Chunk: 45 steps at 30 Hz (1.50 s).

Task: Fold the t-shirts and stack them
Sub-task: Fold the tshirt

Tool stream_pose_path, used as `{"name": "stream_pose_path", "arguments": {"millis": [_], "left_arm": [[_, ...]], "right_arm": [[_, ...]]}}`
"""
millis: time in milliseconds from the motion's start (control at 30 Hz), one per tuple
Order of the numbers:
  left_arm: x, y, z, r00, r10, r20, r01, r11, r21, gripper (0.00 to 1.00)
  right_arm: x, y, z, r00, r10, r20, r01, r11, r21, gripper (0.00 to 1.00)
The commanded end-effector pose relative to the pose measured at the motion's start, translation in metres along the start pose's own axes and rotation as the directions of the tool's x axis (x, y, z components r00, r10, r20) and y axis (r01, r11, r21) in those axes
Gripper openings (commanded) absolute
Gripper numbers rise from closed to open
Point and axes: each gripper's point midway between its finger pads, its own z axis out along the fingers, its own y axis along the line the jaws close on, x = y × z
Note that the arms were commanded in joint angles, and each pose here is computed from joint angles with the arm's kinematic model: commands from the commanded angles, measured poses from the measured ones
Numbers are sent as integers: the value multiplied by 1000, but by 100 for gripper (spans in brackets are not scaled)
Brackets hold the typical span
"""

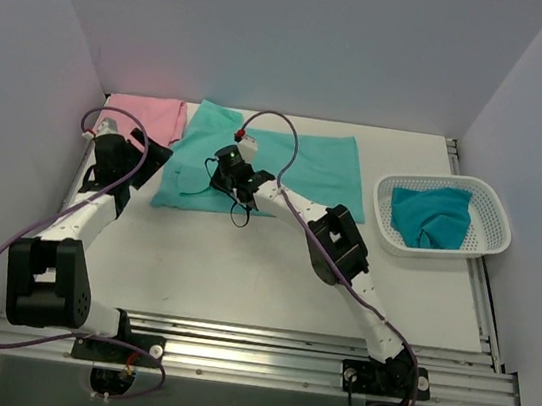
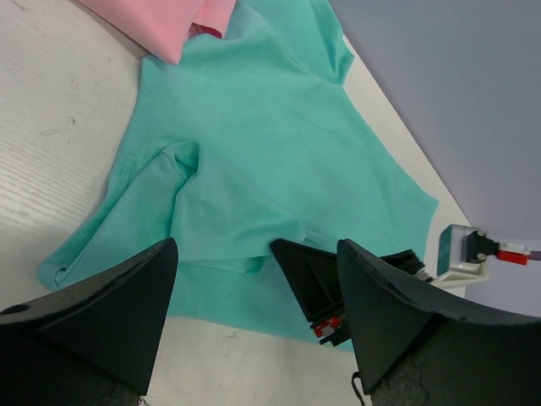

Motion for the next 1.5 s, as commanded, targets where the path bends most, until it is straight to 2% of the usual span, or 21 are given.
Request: {"name": "stream_pose_path", "arguments": {"millis": [0,167,300,367,400,433,467,500,600,667,733,767,800,867,933,967,1067,1100,1133,1267,1467], "left_arm": [[-8,-6,3,1000,4,25,-5,999,34,85],[-8,-4,6,1000,6,24,-7,1000,27,85],[-7,-2,8,1000,10,22,-10,1000,20,84],[-7,0,10,1000,12,21,-12,1000,13,84],[-6,0,10,1000,12,20,-12,1000,12,84],[-6,1,11,1000,13,18,-13,1000,10,84],[-6,1,11,1000,15,17,-15,1000,9,84],[-6,1,12,1000,15,17,-15,1000,9,84],[-7,1,11,1000,16,17,-16,1000,4,84],[-8,-1,9,1000,11,28,-12,1000,9,84],[-7,-5,9,1000,4,24,-4,1000,24,84],[-7,-9,9,1000,-1,23,1,999,39,84],[-7,-12,10,1000,-2,21,1,999,45,84],[-5,-19,13,1000,5,17,-5,998,55,84],[-7,-24,21,999,19,30,-21,997,70,84],[-8,-28,26,999,27,34,-30,996,82,84],[-7,-44,52,999,45,-1,-45,986,158,84],[-11,-66,57,998,57,-26,-50,973,225,84],[1,-58,75,996,45,-76,-27,976,218,84],[40,-80,105,982,50,-183,7,955,297,83],[89,-99,136,957,120,-264,-30,946,323,82]], "right_arm": [[-51,22,-7,996,12,84,-8,999,-40,0],[-101,17,5,978,102,182,-90,993,-76,0],[-111,-7,44,963,175,203,-149,979,-137,0],[-118,-18,58,955,217,202,-182,967,-176,7],[-117,-23,72,945,258,201,-216,954,-210,18],[-120,-29,79,938,282,202,-236,946,-224,35],[-122,-33,84,935,300,187,-250,935,-250,60],[-116,-41,95,934,308,179,-258,931,-257,99],[-139,-24,86,927,312,209,-235,916,-326,100],[-132,-31,83,932,295,210,-222,923,-314,100],[-157,-10,54,918,303,255,-194,905,-379,100],[-144,-21,56,925,294,239,-200,915,-350,100],[-162,-8,37,918,298,262,-187,907,-377,100],[-157,-16,27,926,273,260,-174,921,-347,100],[-176,-4,-3,919,271,285,-162,922,-352,100],[-162,-18,-4,930,252,269,-163,935,-316,100],[-177,-12,-44,919,250,306,-151,938,-312,100],[-175,-17,-60,918,244,312,-149,942,-300,100],[-175,-23,-67,910,247,332,-154,947,-281,100],[-169,-35,-92,909,242,340,-158,954,-256,100],[-155,-53,-113,914,217,343,-146,965,-219,100]]}}
